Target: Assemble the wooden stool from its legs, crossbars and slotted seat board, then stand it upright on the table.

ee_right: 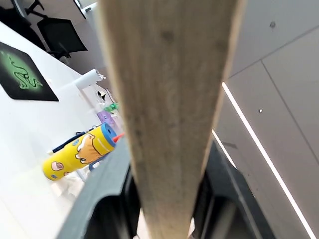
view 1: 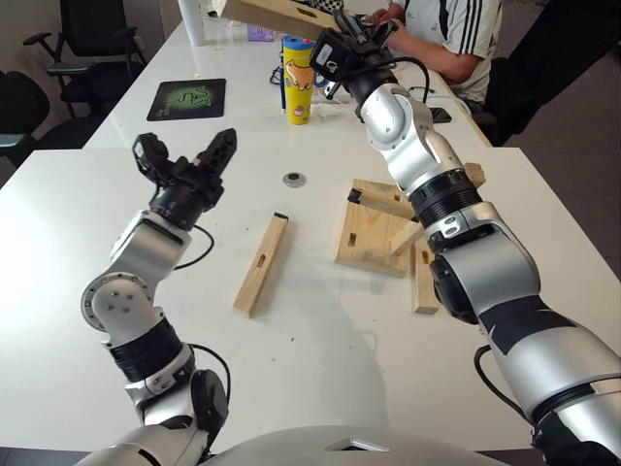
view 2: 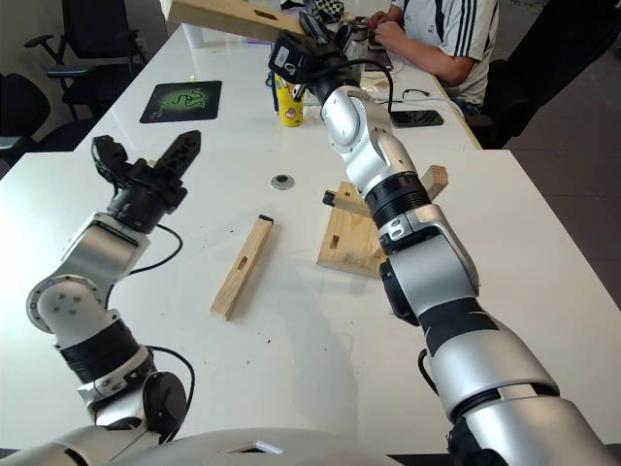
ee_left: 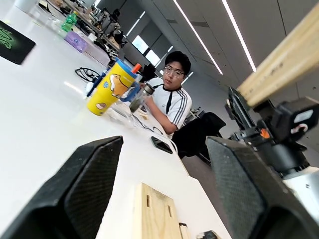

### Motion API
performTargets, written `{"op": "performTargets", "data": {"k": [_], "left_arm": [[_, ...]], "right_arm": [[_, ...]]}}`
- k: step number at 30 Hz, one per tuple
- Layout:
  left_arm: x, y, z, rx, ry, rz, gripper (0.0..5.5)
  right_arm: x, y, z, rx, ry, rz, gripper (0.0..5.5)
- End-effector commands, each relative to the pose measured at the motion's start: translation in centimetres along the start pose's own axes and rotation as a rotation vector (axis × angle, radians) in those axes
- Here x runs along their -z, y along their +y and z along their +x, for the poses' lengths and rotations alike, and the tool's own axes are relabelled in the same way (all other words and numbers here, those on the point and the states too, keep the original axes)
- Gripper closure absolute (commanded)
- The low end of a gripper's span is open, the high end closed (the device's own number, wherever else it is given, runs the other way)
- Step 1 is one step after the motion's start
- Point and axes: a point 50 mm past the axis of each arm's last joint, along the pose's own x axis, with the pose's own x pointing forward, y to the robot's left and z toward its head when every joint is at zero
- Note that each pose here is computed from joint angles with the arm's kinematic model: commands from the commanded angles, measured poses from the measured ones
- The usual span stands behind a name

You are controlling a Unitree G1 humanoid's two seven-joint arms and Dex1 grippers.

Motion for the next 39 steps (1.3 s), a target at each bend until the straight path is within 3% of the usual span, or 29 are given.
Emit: {"op": "performTargets", "data": {"k": [1,8,13,19,24,39], "left_arm": [[-0.1,-3.1,2.3,0.059,-0.062,0.024,2.39],[0.2,-6.3,5.4,0.076,-0.120,0.079,2.39],[0.1,-6.8,6.8,0.018,-0.156,0.162,2.39],[-0.6,-7.8,7.9,0.033,-0.202,0.109,2.39],[-2.2,-8.3,8.0,0.052,-0.262,0.029,2.39],[-2.4,-9.9,7.5,0.126,-0.246,0.007,2.39]], "right_arm": [[-0.3,1.0,-0.1,0.026,0.044,0.136,4.46],[0.0,2.4,-0.5,-0.007,0.078,0.190,4.46],[-0.2,3.0,-0.6,-0.009,0.086,0.213,4.46],[-0.4,3.5,-0.9,0.035,0.087,0.247,4.46],[0.2,4.1,-1.2,0.053,0.110,0.261,4.46],[0.7,5.0,-1.2,0.033,0.147,0.296,4.46]]}}
